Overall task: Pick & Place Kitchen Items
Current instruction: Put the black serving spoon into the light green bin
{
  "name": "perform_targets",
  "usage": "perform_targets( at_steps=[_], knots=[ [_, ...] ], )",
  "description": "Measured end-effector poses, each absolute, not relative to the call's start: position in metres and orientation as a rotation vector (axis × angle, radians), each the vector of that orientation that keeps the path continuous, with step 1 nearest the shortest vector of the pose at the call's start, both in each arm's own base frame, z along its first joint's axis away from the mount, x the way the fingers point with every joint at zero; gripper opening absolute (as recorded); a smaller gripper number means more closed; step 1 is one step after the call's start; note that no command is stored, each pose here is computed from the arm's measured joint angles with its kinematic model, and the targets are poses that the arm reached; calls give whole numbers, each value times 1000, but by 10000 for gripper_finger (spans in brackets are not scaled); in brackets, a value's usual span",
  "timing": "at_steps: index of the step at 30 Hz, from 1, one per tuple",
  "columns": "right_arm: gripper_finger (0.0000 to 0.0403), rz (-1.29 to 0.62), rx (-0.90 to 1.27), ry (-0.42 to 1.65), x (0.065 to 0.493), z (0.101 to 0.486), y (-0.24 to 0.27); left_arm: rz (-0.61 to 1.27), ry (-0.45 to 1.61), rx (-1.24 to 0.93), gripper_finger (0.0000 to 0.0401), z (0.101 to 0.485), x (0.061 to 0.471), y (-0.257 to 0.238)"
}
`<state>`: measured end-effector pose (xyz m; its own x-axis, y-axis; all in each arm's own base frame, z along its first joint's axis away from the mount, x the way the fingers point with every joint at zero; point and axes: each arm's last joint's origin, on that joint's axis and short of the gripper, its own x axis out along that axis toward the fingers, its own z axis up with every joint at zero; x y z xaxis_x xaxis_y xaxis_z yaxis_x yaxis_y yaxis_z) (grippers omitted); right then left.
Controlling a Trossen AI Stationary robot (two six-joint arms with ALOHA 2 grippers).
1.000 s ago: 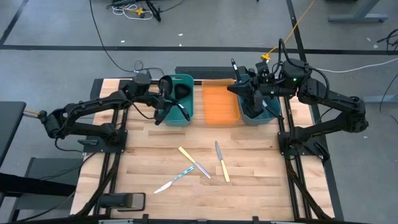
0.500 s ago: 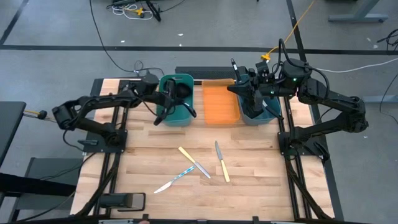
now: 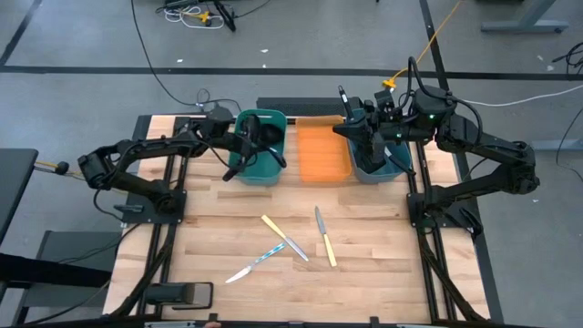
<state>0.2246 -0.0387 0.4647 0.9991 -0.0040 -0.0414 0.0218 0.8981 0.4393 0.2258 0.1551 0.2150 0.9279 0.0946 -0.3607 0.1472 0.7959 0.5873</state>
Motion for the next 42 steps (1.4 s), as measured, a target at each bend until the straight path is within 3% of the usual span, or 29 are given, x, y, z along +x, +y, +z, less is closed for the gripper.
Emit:
perform_targets(
  at_steps=[5,13,20,32,42],
  knots=[
    [4,-13,455,40,225,465,-39,-20,334,612,43,231,231,158],
    [4,-13,455,41,225,465,-39,5,267,552,53,256,237,165],
    [4,-13,444,41,225,465,-39,40,259,402,46,257,229,175],
    [4,-13,444,41,225,465,-39,105,293,367,44,255,213,193],
    [4,-13,444,41,225,465,-39,16,254,346,44,255,209,194]
  ],
)
